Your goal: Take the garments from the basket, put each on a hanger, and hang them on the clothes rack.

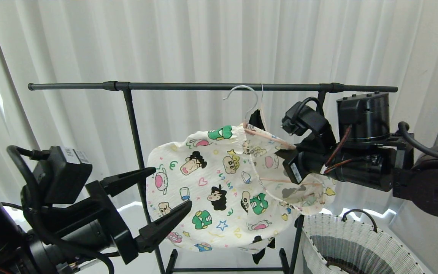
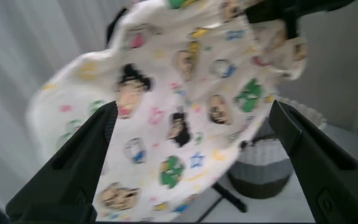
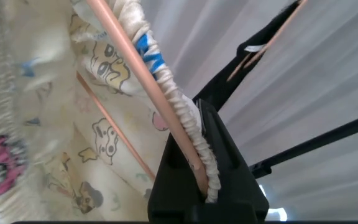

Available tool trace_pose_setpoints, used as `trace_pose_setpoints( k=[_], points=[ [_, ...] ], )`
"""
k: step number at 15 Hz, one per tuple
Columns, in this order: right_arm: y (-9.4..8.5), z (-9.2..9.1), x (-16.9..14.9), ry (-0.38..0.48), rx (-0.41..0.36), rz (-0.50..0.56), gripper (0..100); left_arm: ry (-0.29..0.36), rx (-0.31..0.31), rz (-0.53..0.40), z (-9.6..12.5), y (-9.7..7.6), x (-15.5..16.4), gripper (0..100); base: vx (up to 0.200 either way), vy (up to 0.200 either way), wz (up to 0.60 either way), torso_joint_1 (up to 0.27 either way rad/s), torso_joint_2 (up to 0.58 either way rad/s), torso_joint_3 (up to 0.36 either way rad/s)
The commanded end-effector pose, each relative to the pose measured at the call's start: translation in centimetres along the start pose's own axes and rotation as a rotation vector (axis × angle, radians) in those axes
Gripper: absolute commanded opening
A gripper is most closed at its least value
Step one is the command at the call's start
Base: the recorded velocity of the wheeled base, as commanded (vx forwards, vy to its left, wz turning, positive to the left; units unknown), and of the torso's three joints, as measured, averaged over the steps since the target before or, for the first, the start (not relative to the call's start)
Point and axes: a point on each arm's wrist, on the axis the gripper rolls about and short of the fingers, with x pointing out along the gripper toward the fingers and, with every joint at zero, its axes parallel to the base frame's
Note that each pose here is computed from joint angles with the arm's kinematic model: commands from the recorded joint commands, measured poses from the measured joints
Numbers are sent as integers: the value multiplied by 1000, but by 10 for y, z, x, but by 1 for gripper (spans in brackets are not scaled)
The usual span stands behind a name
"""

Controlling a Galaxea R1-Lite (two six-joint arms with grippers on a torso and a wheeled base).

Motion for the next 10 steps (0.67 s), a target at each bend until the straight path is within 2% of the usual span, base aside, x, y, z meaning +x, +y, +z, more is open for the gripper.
trace_pose_setpoints(
  k=[1,2,3,4,7,8,10],
  points=[
    [20,5,22,11,3,21,0,30,-96,-29,5,-22,39,100,0,0,0,0,0,0],
    [25,8,28,13,9,5,0,39,-127,67,8,-31,65,100,0,0,0,0,0,0],
    [29,9,32,14,15,1,0,43,-125,162,9,-35,85,100,0,0,0,0,0,0],
    [33,10,33,13,13,8,0,53,-119,205,6,-39,102,100,0,0,0,0,0,0],
    [36,9,33,19,10,15,0,81,-114,201,-2,-43,120,100,0,0,0,0,0,0],
    [37,10,33,20,11,11,0,94,-122,220,-6,-40,126,100,0,0,0,0,0,0],
    [38,10,33,19,13,14,0,122,-124,315,-17,-28,136,100,0,0,0,0,0,0]
  ],
)
